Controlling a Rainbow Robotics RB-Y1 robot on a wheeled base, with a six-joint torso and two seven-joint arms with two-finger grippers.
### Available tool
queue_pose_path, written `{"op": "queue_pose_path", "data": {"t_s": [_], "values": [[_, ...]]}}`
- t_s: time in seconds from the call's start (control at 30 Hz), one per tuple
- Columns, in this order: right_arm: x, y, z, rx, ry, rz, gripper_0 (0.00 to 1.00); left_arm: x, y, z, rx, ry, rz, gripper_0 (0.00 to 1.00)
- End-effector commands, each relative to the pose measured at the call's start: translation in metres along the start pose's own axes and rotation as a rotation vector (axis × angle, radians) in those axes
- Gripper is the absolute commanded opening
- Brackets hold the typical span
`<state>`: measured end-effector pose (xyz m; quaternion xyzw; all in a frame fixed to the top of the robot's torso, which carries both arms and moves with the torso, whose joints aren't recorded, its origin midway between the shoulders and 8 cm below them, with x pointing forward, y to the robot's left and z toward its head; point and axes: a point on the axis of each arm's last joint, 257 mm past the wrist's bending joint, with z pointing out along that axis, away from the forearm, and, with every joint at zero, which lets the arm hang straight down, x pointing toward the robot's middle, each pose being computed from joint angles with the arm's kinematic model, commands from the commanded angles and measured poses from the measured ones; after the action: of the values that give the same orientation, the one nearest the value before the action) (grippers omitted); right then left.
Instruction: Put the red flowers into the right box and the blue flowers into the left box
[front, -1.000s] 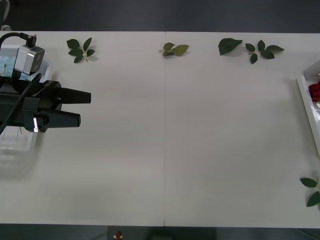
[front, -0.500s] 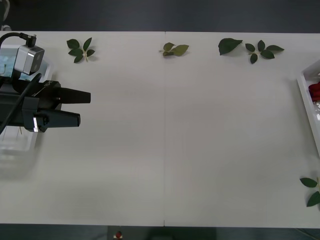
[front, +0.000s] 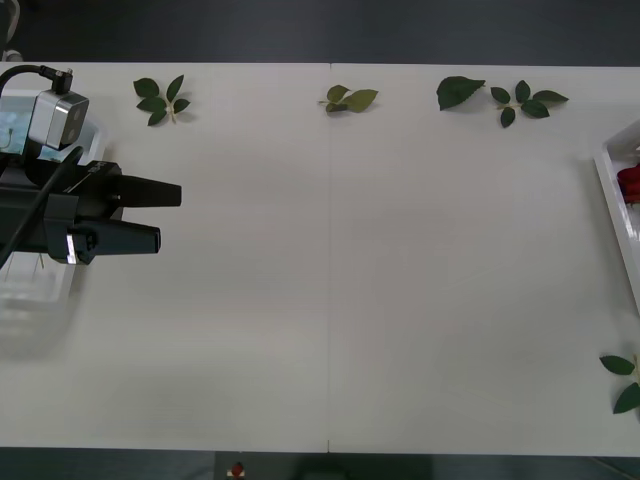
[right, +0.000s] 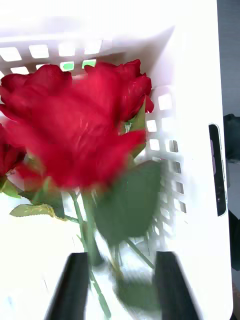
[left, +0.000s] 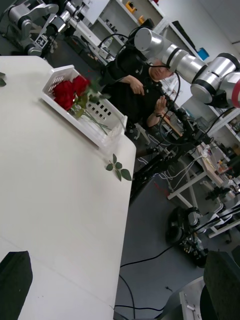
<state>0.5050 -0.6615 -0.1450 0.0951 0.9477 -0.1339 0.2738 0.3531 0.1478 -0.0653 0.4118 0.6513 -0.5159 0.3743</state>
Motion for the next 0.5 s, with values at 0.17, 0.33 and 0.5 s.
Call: {"op": "queue_pose_path", "data": {"t_s": [0.17,0.33,0.5], "values": [[-0.023,0.003,-0.014,-0.022,-0.055,0.064,1.00,0.003,-0.001,-0.007,-0.008,0.016,-0.008,1.00],[-0.026,0.007,-0.014,-0.032,-0.061,0.062,1.00,0.003,-0.001,-0.007,-0.008,0.016,-0.008,1.00],[-0.028,0.030,-0.017,-0.122,-0.067,0.095,1.00,0.003,-0.001,-0.007,-0.008,0.016,-0.008,1.00]]}}
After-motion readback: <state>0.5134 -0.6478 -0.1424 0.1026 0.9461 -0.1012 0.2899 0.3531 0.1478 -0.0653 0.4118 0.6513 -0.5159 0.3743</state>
